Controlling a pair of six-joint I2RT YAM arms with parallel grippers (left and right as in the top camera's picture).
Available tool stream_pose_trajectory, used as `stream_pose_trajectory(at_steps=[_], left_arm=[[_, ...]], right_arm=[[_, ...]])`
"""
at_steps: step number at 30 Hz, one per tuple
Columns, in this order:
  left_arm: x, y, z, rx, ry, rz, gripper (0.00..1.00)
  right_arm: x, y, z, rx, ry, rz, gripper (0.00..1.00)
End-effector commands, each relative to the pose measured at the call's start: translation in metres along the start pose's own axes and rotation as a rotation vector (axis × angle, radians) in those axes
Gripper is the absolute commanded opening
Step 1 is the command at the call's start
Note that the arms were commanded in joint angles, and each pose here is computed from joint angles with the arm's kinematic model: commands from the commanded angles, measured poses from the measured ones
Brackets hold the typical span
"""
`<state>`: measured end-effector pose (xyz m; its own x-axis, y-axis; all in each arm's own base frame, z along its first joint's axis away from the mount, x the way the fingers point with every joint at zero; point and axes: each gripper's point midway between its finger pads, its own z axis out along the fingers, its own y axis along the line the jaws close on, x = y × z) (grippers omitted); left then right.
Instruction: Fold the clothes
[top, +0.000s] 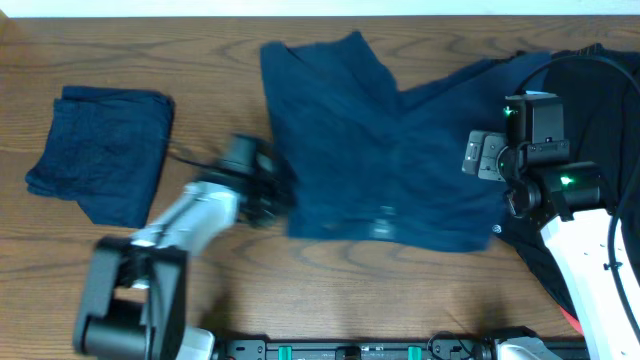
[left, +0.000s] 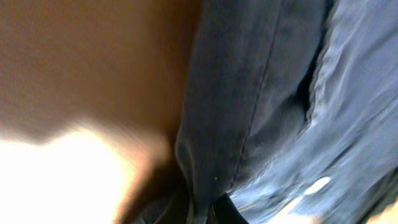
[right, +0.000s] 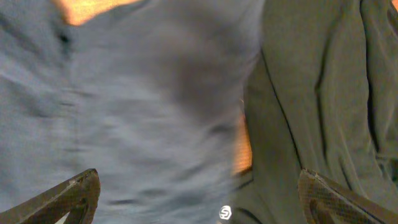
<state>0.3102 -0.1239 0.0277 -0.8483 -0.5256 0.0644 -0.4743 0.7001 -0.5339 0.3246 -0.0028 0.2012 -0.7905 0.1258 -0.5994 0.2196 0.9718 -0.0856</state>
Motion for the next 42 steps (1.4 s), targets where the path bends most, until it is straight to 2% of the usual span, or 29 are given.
stream_pose_trajectory(at_steps=[1, 3, 4, 6, 7, 10, 12, 16, 22, 26, 32, 35, 42], left_arm=[[-0.082, -0.004, -0.066, 0.075, -0.243, 0.030, 0.05], [-0.110, -0.007, -0.099, 0.137, -0.316, -0.006, 0.06], [-0.117, -0.011, -0.113, 0.177, -0.330, -0.014, 0.13], [-0.118, -0.022, -0.133, 0.260, -0.314, -0.015, 0.43], [-0.111, -0.026, -0.136, 0.287, -0.286, -0.016, 0.63], [-0.076, -0.024, -0.127, 0.252, -0.166, -0.004, 0.91], [-0.048, -0.018, -0.115, 0.196, -0.066, 0.013, 0.98], [0.015, -0.005, -0.090, 0.045, 0.136, 0.004, 0.99], [0.073, -0.020, -0.048, 0.013, 0.257, 0.116, 0.93], [0.101, -0.024, -0.020, -0.003, 0.272, 0.088, 0.82], [0.137, -0.030, 0.009, 0.015, 0.285, 0.070, 0.75], [0.145, -0.044, 0.016, 0.059, 0.273, 0.132, 0.74], [0.159, -0.043, 0.028, -0.020, 0.186, 0.146, 0.74]], right_arm=[[0.001, -0.009, -0.005, 0.013, 0.003, 0.031, 0.99], [0.004, -0.013, -0.004, 0.023, 0.020, 0.056, 0.99], [0.006, -0.015, -0.004, 0.029, 0.028, 0.069, 0.99], [0.009, -0.019, -0.003, 0.038, 0.040, 0.083, 0.99], [0.010, -0.021, -0.003, 0.042, 0.044, 0.086, 0.99], [0.011, -0.023, -0.003, 0.047, 0.051, 0.089, 0.99], [0.013, -0.023, -0.003, 0.049, 0.057, 0.087, 0.99], [0.015, -0.024, -0.003, 0.052, 0.068, 0.084, 0.99], [0.016, -0.024, -0.003, 0.053, 0.072, 0.083, 0.99], [0.020, -0.025, -0.003, 0.057, 0.084, 0.079, 0.99], [0.021, -0.033, -0.002, 0.073, 0.094, 0.098, 0.99], [0.021, -0.036, -0.002, 0.077, 0.095, 0.105, 0.99], [0.023, -0.036, -0.002, 0.080, 0.105, 0.103, 0.99]])
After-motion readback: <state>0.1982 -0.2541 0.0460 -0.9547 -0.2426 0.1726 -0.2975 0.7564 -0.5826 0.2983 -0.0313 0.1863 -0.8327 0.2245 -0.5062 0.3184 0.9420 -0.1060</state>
